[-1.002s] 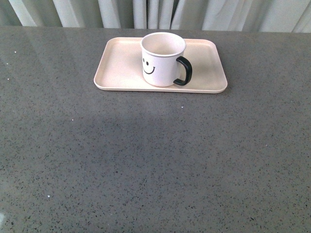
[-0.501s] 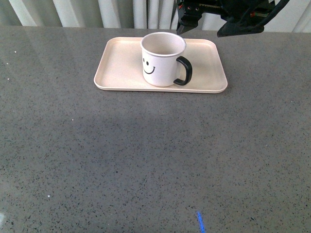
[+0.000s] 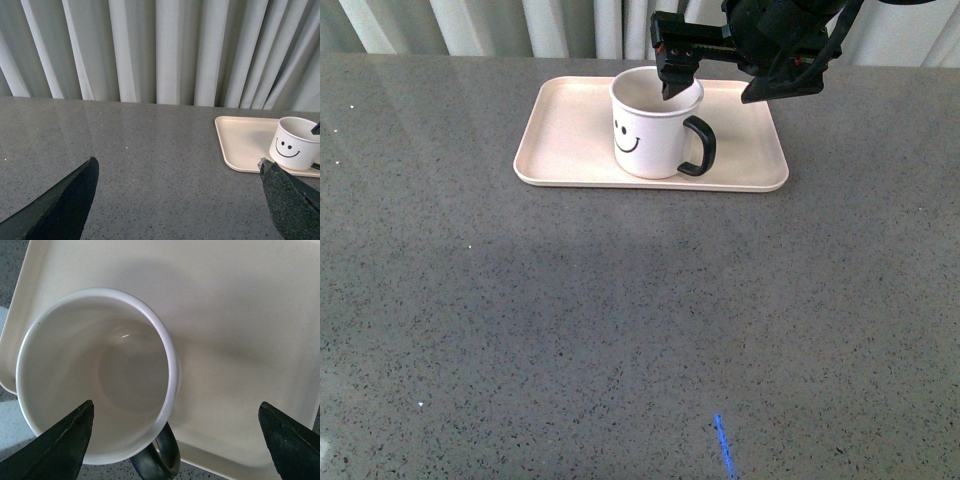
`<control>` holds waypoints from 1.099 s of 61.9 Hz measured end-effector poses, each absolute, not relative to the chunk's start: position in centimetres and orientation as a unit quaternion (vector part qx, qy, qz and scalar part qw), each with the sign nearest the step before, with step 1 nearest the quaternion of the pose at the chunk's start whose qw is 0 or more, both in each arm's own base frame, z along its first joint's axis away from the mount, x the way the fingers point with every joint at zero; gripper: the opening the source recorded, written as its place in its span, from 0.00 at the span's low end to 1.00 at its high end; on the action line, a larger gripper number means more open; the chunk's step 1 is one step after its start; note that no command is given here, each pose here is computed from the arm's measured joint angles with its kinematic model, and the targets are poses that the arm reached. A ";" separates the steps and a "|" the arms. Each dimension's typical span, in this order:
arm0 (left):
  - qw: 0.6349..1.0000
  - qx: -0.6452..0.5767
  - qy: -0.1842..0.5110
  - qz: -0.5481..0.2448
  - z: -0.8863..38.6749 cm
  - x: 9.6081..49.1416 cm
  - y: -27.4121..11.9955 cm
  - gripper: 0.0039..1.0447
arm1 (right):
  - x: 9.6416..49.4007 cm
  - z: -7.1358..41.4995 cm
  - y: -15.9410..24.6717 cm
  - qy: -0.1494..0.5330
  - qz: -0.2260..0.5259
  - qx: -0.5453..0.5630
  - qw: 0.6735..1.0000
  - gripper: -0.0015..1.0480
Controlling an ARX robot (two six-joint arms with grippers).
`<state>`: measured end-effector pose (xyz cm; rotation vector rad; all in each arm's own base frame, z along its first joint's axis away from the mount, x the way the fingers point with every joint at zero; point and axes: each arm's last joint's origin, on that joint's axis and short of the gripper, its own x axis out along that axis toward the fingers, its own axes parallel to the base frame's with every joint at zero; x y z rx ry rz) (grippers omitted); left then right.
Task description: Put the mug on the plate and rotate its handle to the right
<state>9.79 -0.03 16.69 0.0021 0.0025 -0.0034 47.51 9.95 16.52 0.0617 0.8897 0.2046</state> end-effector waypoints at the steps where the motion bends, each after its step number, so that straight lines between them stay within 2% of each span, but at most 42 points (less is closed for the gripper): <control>1: 1.000 0.001 0.001 -0.002 16.7 9.8 0.0 0.91 | 47.6 16.5 10.0 0.430 0.098 0.030 0.897 0.91; 20: 1.000 0.001 0.001 -0.002 16.7 9.8 0.0 0.91 | 48.4 16.1 10.2 0.437 0.092 0.031 0.894 0.87; 28: 1.000 0.001 0.001 -0.002 16.7 9.8 0.0 0.91 | 48.7 16.4 10.3 0.437 0.092 0.031 0.894 0.70; 35: 1.000 0.001 0.001 -0.002 16.7 9.8 0.0 0.91 | 49.0 16.6 10.5 0.439 0.089 0.030 0.894 0.47; 39: 1.000 0.001 0.001 -0.002 16.7 9.8 0.0 0.91 | 49.0 16.5 10.7 0.442 0.089 0.028 0.892 0.37; 54: 1.000 0.001 0.001 -0.002 16.7 9.8 0.0 0.91 | 49.0 16.2 11.0 0.447 0.088 0.027 0.890 0.04; 56: 1.000 0.001 0.001 -0.002 16.7 9.8 0.0 0.91 | 49.0 16.2 11.0 0.448 0.086 0.028 0.889 0.01; 68: 1.000 0.001 0.001 -0.002 16.7 9.8 0.0 0.91 | 49.1 16.4 11.0 0.449 0.090 0.036 0.888 0.02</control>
